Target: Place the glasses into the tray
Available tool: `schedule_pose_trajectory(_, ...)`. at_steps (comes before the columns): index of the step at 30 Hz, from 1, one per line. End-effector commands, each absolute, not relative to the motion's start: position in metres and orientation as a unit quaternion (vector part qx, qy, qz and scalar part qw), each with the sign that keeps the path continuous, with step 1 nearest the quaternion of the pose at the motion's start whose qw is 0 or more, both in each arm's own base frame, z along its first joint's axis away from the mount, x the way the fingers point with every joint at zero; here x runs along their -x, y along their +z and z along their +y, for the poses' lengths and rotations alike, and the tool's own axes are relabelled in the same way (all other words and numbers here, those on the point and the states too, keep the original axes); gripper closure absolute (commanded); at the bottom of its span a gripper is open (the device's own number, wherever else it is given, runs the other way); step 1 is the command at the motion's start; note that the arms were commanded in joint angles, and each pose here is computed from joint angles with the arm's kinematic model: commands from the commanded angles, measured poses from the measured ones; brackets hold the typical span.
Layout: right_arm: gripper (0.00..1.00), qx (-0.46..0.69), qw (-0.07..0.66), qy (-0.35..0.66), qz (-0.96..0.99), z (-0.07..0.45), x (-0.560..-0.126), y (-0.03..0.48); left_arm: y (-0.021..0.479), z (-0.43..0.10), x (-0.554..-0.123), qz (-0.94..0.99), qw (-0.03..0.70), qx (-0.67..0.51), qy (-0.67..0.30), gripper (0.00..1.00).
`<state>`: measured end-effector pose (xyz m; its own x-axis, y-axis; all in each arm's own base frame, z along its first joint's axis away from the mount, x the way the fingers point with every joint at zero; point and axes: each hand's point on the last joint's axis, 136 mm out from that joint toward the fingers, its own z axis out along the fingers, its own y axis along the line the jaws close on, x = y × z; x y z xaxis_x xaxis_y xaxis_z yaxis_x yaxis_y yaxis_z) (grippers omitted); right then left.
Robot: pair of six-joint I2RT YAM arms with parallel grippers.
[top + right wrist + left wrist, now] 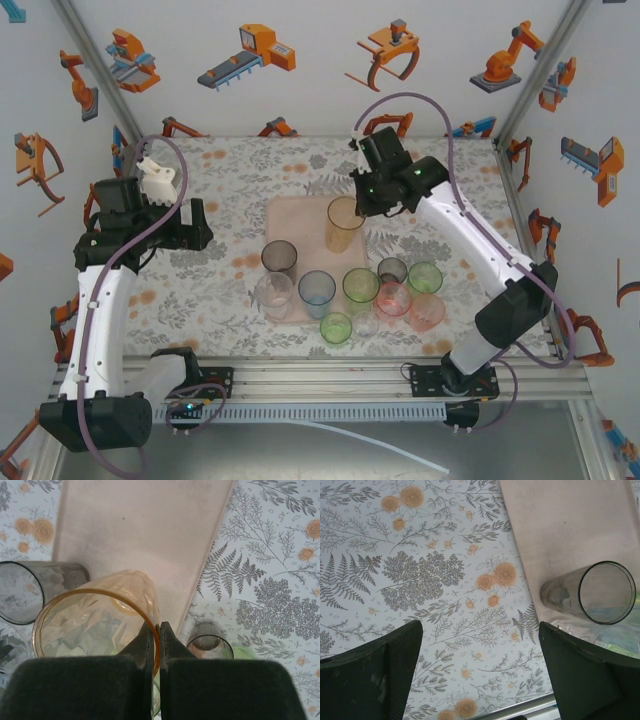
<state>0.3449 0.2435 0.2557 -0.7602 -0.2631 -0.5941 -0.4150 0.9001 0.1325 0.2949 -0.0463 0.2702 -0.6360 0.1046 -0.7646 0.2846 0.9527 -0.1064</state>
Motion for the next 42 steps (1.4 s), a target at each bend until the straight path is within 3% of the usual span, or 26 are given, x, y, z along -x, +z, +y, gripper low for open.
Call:
schedule_pose_trajectory(1, 0.97, 0.218, 0.292, 0.087, 0.927, 0.253, -0.342, 0.249, 0.282, -0.047, -0.294, 0.892, 0.424, -0.108, -0.114, 0.10)
schedule_pose_trajectory(20, 0.96, 0.256, 0.260, 0.073, 0.928, 0.304, -0.340, 0.200, 0.284, -0.048, -0.289, 0.887, 0.434, -0.111, -0.115, 0.10)
schedule_pose_trajectory(42, 0.95, 0.244, 0.239, 0.086, 0.936, 0.312, -0.335, 0.162, 0.284, -0.052, -0.288, 0.884, 0.435, -0.117, -0.124, 0.10)
